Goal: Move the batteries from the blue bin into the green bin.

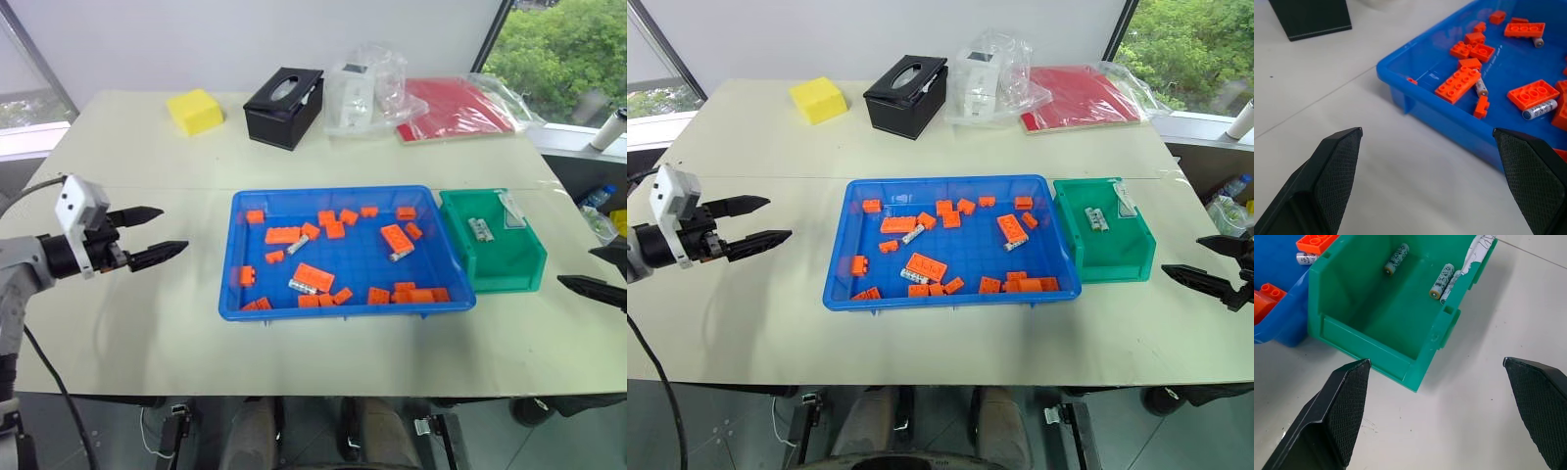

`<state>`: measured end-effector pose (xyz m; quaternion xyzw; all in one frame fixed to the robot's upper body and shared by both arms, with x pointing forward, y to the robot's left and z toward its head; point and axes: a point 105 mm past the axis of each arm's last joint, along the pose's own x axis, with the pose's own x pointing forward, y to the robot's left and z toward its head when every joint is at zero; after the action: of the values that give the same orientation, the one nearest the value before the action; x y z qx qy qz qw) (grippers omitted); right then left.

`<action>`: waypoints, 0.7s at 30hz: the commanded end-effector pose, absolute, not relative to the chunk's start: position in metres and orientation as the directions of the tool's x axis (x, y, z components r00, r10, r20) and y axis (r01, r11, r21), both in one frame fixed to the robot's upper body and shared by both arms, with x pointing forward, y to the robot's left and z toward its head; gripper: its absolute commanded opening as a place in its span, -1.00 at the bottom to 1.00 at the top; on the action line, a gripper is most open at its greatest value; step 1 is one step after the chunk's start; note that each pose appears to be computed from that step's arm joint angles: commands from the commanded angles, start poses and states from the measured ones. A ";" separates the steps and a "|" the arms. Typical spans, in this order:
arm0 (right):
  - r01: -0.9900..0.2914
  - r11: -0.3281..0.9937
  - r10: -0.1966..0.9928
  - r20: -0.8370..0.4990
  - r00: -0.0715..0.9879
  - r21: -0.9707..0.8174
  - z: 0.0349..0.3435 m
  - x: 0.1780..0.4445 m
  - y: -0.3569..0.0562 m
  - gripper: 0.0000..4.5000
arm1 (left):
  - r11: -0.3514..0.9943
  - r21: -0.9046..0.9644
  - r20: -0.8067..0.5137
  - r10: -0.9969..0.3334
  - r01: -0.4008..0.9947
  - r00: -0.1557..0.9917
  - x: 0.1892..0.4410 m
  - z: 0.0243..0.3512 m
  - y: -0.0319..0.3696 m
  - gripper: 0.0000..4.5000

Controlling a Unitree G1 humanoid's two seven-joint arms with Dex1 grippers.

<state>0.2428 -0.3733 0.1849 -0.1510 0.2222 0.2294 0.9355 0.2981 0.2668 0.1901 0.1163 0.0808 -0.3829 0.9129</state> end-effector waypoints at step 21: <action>-0.577 0.785 0.441 -0.451 0.776 -0.225 0.209 0.262 -0.344 0.99 | 0.651 0.200 -0.225 -0.697 0.732 0.681 0.285 0.204 0.259 1.00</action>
<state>0.2582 -0.3555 0.1900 -0.1563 0.2112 0.2557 0.9303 0.2880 0.2575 0.1875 0.1204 0.0844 -0.3975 0.9058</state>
